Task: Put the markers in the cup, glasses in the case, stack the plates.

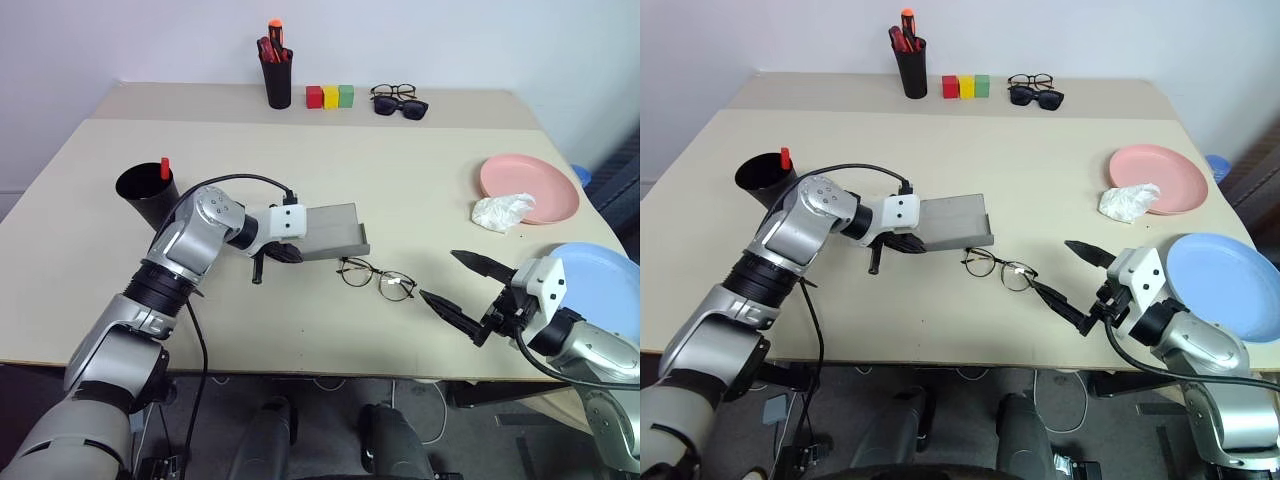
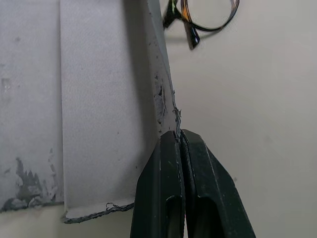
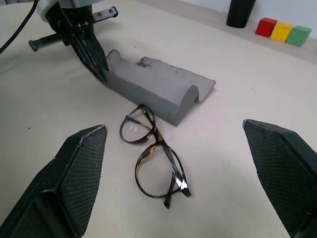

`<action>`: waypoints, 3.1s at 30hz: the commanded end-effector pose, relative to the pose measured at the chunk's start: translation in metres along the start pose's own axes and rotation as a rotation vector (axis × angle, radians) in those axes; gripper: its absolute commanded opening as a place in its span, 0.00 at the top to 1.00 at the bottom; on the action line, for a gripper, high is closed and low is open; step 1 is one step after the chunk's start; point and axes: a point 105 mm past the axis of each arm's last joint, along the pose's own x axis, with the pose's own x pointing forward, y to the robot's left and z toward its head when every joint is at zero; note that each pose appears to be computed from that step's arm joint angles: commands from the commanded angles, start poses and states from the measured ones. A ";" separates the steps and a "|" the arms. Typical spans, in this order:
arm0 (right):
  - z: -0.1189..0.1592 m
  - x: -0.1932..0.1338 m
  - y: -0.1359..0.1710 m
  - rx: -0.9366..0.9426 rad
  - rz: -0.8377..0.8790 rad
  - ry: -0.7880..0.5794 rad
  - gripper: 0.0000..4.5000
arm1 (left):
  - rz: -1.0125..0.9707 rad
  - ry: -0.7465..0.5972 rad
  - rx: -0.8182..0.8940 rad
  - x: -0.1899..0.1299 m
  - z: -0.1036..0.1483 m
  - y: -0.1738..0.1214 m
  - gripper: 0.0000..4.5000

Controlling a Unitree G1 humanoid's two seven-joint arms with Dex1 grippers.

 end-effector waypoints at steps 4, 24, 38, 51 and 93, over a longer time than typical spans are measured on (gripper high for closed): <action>0.009 0.002 0.002 -0.032 0.013 -0.024 0.00 | -0.046 -0.065 0.060 0.003 0.030 -0.013 1.00; 0.015 0.003 0.003 -0.038 -0.007 -0.028 0.00 | 0.055 0.030 0.069 0.019 0.021 0.014 1.00; 0.007 -0.012 0.006 -0.041 -0.001 0.026 0.00 | -0.015 0.006 0.136 0.027 0.029 0.004 1.00; 0.004 -0.047 0.003 -0.040 -0.075 0.101 0.00 | -0.033 0.009 0.156 0.025 0.028 0.002 1.00; -0.001 -0.059 0.004 -0.031 -0.073 0.144 0.00 | -0.048 0.012 0.171 0.026 0.032 0.003 0.74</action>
